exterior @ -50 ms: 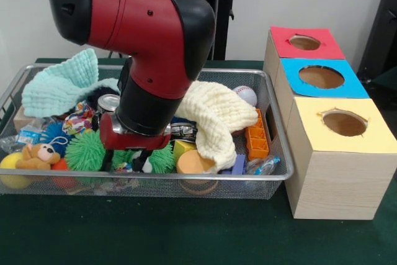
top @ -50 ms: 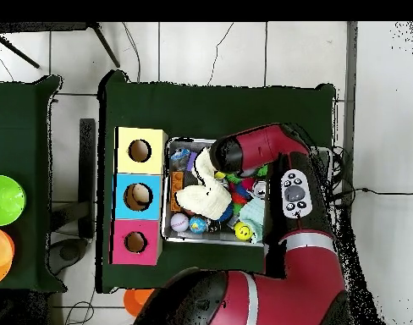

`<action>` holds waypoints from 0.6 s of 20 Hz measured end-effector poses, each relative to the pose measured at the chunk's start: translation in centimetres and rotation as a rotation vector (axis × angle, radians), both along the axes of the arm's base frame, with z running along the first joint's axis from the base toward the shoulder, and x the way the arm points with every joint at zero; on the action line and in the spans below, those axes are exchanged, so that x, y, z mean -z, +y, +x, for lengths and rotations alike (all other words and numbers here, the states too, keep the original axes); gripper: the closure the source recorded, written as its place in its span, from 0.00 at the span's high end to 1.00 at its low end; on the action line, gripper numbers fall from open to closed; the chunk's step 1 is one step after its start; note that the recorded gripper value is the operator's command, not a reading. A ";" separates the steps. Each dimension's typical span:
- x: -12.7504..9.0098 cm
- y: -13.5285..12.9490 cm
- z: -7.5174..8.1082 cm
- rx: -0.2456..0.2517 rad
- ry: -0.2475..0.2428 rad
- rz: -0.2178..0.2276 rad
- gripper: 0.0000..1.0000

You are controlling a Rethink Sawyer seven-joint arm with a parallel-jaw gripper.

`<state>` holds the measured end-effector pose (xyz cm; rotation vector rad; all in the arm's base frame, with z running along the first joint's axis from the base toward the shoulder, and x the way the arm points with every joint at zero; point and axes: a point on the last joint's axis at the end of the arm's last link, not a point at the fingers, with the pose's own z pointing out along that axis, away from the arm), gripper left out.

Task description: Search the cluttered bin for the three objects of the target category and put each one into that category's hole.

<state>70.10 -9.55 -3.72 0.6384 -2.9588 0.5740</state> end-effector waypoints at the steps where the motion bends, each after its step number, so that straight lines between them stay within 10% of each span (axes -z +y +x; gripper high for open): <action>1: 0.1 -0.1 0.0 0.001 0.000 0.000 1.00; 12: 2.5 -2.2 -0.2 0.043 0.009 0.014 1.00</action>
